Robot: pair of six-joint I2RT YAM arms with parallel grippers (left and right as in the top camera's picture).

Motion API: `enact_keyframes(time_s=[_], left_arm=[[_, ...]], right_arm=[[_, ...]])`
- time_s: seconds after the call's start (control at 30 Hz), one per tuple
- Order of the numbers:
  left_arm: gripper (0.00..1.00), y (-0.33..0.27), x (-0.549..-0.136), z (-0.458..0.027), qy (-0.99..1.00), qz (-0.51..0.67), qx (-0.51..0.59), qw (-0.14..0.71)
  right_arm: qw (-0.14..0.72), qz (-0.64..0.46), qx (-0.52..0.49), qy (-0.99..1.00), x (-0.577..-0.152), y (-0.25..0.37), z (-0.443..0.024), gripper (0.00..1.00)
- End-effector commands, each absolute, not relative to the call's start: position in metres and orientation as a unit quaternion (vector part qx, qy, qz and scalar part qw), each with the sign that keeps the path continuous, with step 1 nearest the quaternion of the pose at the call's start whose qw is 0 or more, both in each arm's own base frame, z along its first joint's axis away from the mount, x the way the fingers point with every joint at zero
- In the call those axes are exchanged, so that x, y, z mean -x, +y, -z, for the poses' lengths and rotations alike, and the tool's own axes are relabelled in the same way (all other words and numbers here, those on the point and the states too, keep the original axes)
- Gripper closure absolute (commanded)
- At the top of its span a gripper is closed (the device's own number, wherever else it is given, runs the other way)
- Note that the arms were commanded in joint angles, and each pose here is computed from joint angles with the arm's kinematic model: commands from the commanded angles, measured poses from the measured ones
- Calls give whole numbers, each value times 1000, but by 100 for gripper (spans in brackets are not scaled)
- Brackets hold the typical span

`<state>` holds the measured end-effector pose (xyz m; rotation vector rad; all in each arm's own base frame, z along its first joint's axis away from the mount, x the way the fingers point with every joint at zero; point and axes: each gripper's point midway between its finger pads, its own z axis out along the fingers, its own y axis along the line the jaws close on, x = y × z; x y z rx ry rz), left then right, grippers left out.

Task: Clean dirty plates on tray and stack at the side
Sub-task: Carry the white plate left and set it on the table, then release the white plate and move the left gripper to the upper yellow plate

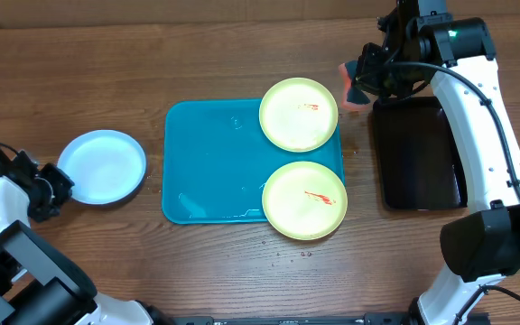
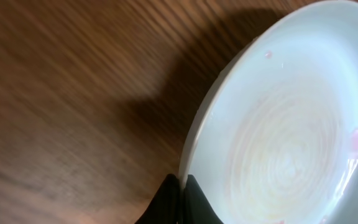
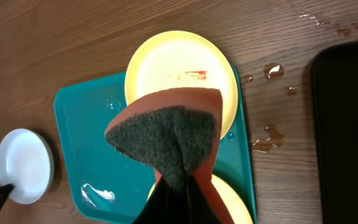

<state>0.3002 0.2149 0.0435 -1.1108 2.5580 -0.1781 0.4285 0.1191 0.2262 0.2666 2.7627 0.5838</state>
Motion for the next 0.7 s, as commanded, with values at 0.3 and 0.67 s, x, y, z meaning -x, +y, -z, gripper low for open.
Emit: enact_keyframes(time_s=[0.3,0.67], left_arm=[[18,185,-314,-40,913,89,355,179],[3,142,-369,-135,947,66,252,188]], right_arm=[[161,-202,-93,962,-431,117,-231,96],[165,-203,-93,961,-433,117,-232,96]])
